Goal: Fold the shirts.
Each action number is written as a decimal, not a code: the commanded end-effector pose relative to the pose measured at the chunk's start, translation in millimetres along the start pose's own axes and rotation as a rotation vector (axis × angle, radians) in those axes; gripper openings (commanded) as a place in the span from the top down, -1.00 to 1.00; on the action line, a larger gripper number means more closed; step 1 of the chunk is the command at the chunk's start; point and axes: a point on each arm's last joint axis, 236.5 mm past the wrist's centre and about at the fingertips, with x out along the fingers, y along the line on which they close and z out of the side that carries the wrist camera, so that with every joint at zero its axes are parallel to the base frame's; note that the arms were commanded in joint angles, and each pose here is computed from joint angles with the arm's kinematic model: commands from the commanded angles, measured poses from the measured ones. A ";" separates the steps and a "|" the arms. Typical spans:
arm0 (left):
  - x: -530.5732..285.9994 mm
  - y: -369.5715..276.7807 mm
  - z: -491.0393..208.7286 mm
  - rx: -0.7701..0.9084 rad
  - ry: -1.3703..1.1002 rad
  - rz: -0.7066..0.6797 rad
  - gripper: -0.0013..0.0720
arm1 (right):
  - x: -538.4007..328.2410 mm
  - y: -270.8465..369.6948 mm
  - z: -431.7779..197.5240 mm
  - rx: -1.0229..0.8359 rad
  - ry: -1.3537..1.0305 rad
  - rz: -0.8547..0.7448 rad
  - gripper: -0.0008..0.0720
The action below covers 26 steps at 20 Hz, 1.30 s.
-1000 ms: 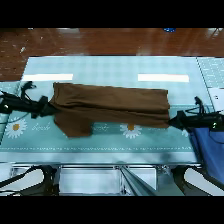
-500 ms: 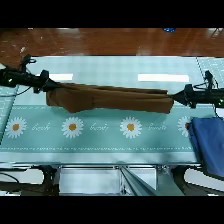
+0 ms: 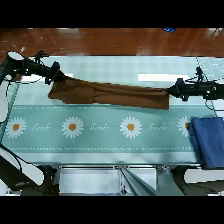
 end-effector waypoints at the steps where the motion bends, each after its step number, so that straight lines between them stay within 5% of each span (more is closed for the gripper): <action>1: 11.7 7.5 16.6 0.048 -0.040 0.008 0.68 | 9.5 -12.3 9.2 0.017 -0.020 -0.020 0.60; 2: 12.0 5.6 16.0 0.053 -0.039 0.007 0.14 | 9.7 -12.4 11.7 0.021 -0.030 -0.019 -0.08; 3: 8.8 2.9 12.5 0.069 -0.021 0.006 -0.41 | 7.6 -7.3 13.3 0.017 -0.033 -0.005 -0.17; 5: -25.0 9.2 17.8 0.078 -0.010 0.061 -0.41 | -14.4 5.7 19.8 -0.012 -0.024 0.026 -0.17; 7: -91.0 54.5 22.5 -0.014 -0.040 0.305 -0.41 | -58.8 10.2 31.0 -0.037 -0.052 0.019 -0.17; 10: -188.7 62.1 29.6 0.009 -0.227 0.450 -0.41 | -120.6 -16.4 39.9 -0.043 -0.184 -0.144 -0.17; 17: -171.7 -11.2 -47.8 0.220 -0.496 0.314 -0.41 | -56.5 -53.3 -4.1 0.071 -0.186 -0.211 -0.18; 26: -114.7 -27.5 -137.0 0.262 -0.394 0.235 -0.41 | 26.9 -43.8 -24.0 0.131 -0.020 -0.114 -0.18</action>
